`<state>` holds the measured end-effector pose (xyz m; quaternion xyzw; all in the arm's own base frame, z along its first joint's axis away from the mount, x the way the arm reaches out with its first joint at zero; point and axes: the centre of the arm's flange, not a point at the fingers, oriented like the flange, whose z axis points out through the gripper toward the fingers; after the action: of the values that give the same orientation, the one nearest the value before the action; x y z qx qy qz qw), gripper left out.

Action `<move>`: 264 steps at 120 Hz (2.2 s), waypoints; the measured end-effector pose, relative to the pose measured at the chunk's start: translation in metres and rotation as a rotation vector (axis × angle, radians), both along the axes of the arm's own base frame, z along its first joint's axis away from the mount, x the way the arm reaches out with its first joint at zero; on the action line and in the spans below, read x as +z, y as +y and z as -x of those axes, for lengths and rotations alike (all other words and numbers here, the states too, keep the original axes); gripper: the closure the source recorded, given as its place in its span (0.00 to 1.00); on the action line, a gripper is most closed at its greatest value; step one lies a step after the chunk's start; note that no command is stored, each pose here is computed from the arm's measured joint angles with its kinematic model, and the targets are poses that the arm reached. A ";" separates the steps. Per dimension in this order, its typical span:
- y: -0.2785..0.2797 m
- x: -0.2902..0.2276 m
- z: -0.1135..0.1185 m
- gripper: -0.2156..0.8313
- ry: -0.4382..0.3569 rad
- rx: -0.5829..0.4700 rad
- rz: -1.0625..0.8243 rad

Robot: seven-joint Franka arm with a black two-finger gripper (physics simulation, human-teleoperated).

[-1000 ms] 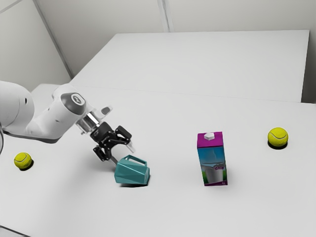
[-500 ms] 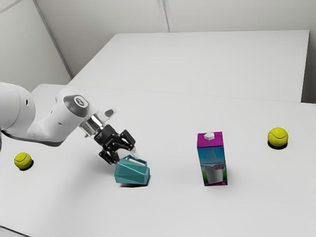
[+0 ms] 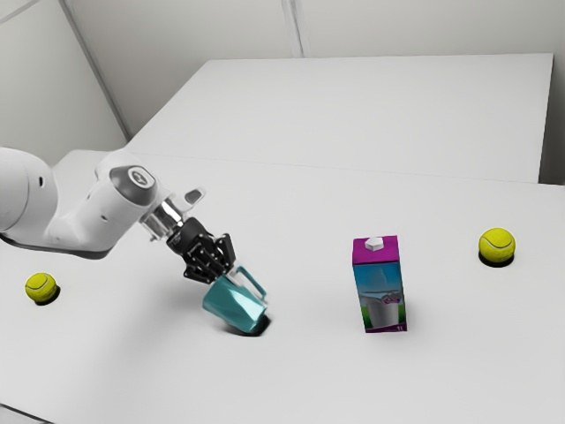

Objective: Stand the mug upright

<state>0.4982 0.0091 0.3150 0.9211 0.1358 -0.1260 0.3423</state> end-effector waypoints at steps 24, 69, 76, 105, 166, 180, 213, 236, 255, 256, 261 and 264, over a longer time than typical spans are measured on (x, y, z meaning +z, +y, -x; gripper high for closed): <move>-0.003 0.009 0.000 0.94 -0.017 -0.009 0.004; 0.006 0.039 -0.001 0.96 -0.075 -0.066 -0.068; 0.009 0.045 -0.003 0.96 -0.088 -0.081 -0.094; 0.024 0.074 -0.013 0.96 -0.132 -0.152 -0.238; 0.048 0.083 -0.031 0.96 -0.141 -0.212 -0.490; 0.037 0.081 -0.036 0.96 -0.169 -0.221 -0.532; -0.010 0.081 -0.050 0.96 -0.274 -0.300 -0.650; 0.005 0.076 -0.055 0.96 -0.281 -0.262 -0.692; 0.017 0.069 -0.059 0.96 -0.276 -0.229 -0.712; 0.017 0.069 -0.059 0.96 -0.277 -0.229 -0.713; 0.015 0.066 -0.060 0.96 -0.275 -0.229 -0.715; 0.014 0.064 -0.060 0.96 -0.274 -0.229 -0.716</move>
<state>0.5586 0.0234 0.3795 0.9997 0.0208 0.0159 -0.0014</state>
